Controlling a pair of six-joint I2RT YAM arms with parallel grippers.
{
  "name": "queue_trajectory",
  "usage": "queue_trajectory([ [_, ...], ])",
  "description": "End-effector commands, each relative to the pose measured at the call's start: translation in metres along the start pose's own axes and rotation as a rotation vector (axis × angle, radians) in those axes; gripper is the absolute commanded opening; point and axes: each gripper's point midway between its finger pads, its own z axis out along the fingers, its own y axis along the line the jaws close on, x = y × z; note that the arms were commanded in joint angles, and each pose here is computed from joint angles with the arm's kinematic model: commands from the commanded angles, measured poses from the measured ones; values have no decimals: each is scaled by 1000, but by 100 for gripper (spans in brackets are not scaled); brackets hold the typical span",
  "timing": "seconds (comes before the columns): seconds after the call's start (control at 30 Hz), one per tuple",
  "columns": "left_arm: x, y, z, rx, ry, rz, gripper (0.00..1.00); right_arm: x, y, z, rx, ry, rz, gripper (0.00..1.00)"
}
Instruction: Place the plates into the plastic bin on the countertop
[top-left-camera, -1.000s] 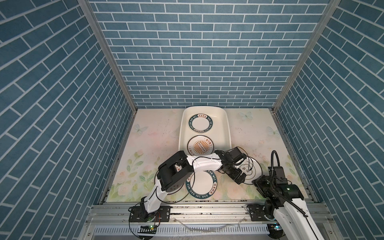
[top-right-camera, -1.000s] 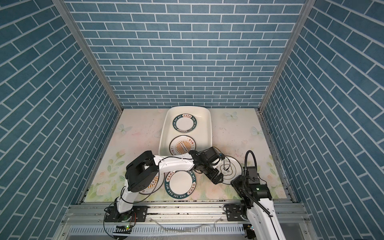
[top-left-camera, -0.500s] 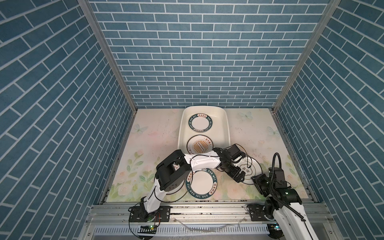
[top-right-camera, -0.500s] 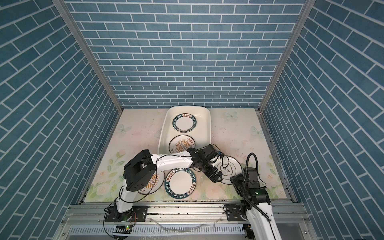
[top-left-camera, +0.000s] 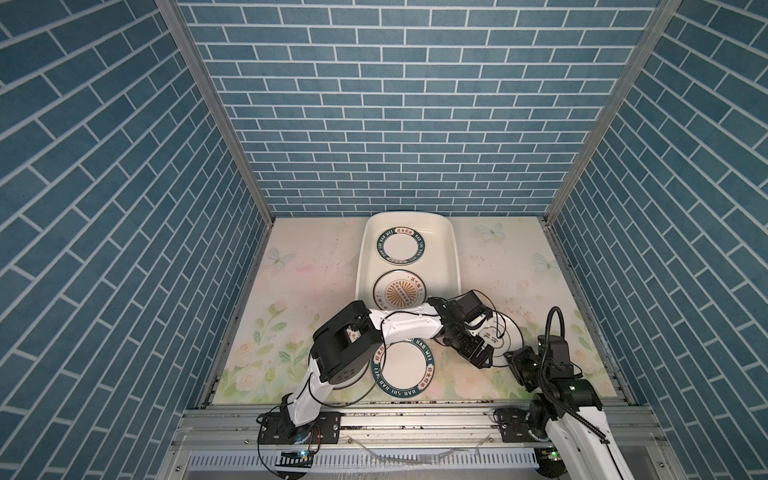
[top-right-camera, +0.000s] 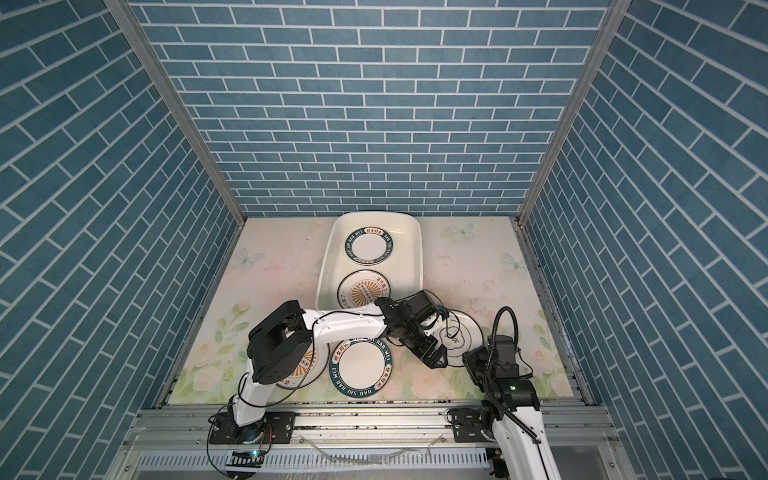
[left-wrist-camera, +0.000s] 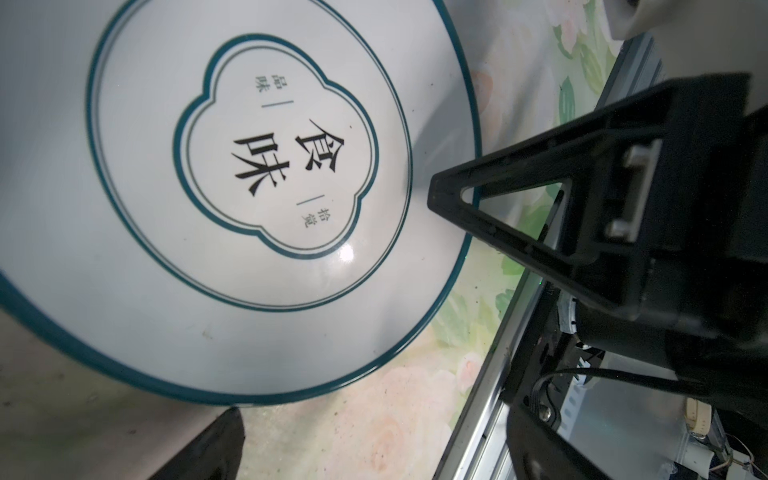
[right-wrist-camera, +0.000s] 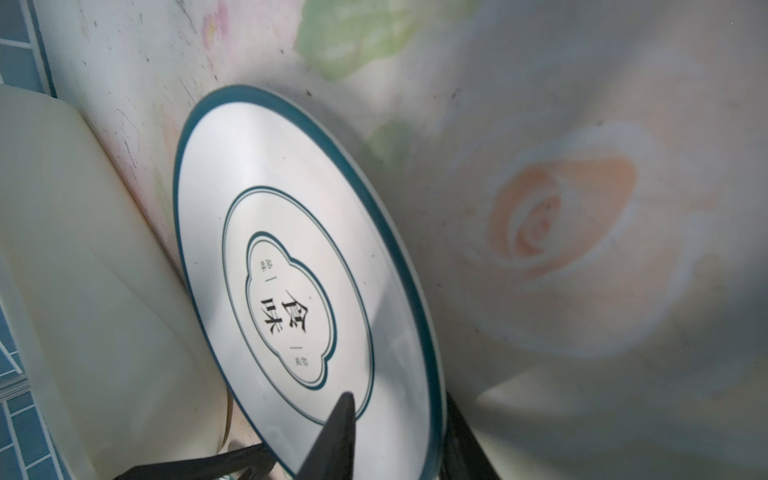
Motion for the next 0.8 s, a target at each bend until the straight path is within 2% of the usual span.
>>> queue_trajectory([
  [0.0,1,-7,-7,8,-14,-10,100,4,-23,10,51,0,59,31],
  [0.3,2,-12,-12,-3,-26,3,100,5,-22,13,26,1,62,27],
  [0.77,9,-45,-31,10,-40,48,100,3,-22,16,8,-8,65,16],
])
